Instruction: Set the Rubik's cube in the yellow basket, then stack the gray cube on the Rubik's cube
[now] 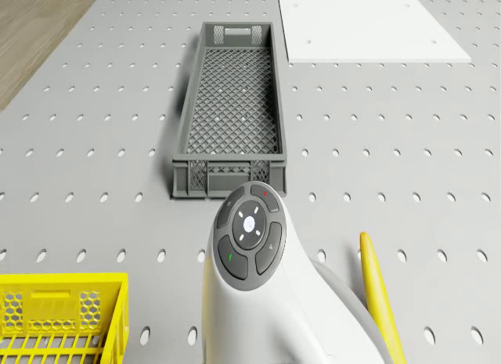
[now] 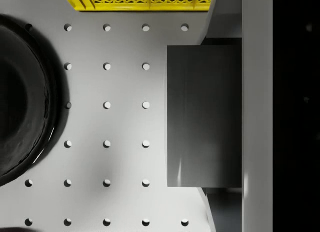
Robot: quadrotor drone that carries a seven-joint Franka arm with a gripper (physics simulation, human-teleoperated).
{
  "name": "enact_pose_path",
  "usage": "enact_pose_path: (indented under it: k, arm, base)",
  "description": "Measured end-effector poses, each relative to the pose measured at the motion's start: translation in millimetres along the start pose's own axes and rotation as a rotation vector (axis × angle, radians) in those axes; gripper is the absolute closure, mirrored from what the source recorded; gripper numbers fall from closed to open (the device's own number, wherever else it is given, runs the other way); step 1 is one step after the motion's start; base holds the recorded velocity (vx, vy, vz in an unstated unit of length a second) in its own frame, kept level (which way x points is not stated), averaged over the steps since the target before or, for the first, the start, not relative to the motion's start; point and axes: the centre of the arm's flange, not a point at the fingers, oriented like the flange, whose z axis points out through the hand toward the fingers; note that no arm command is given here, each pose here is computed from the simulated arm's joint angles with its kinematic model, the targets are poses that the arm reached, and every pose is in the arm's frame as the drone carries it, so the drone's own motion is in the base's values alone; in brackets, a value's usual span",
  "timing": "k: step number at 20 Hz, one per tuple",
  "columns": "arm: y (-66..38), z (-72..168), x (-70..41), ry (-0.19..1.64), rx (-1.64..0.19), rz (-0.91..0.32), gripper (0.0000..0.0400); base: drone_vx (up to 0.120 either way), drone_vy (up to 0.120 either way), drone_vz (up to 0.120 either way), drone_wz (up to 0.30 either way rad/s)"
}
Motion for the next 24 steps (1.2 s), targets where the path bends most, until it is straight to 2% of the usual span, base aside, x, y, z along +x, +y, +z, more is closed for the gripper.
enact_pose_path:
  k: [5,24]
  arm:
    - [0.0,-0.9,0.0,0.0,0.0,0.0,0.0149]
    - [0.0,-1.4,0.0,0.0,0.0,0.0,0.0149]
  base:
    - [-0.112,0.12,0.096,0.0]
    - [0.0,0.12,0.0,0.0]
